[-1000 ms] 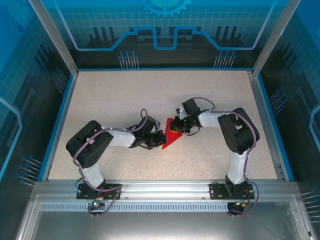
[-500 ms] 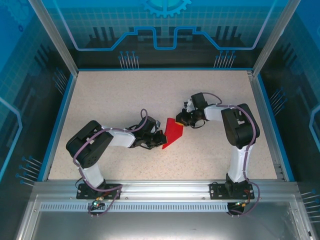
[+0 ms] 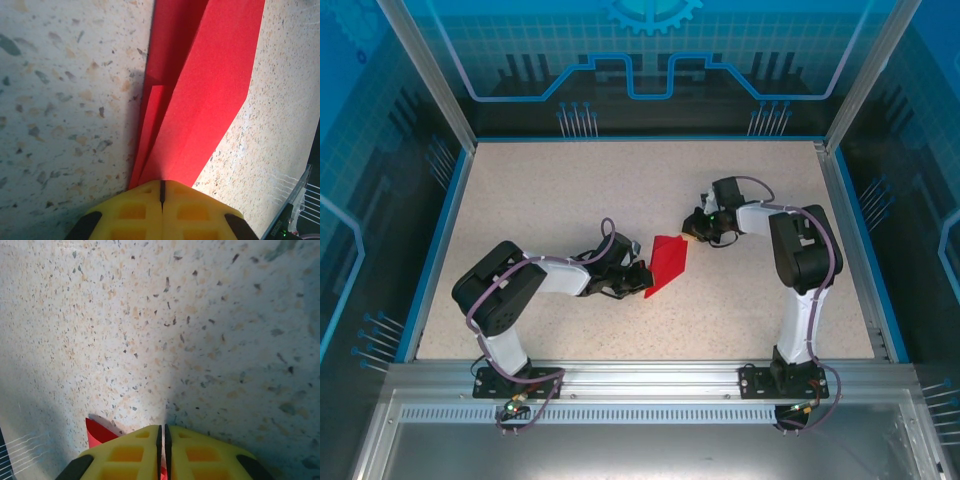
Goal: Fold a paper plane with a square sheet of paper (pick it up from the middle)
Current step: Fourth fold the wing at the center of the table.
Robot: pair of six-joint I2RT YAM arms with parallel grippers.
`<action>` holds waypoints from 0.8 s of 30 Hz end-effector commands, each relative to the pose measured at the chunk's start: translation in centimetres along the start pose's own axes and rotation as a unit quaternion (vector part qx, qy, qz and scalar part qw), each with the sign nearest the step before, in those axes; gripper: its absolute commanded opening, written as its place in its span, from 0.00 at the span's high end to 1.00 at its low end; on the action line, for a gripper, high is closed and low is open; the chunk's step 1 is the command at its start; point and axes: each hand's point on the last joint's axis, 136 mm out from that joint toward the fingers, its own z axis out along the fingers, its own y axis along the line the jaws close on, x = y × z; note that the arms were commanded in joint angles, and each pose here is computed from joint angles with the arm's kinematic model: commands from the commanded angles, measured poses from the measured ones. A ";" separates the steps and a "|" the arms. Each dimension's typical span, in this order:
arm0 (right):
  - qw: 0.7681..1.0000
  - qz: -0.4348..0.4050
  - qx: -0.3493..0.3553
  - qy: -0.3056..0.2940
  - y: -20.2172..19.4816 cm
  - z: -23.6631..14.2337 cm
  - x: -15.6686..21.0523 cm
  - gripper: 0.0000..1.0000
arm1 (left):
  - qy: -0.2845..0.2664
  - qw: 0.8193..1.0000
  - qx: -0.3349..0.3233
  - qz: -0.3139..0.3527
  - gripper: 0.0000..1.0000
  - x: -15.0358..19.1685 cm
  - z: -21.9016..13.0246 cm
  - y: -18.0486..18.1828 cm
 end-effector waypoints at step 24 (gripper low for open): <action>0.993 -0.025 -0.041 0.104 3.9 2.5 10.8 0.89 | 0.068 0.988 -0.135 -0.042 1.00 4.0 -0.7 6.8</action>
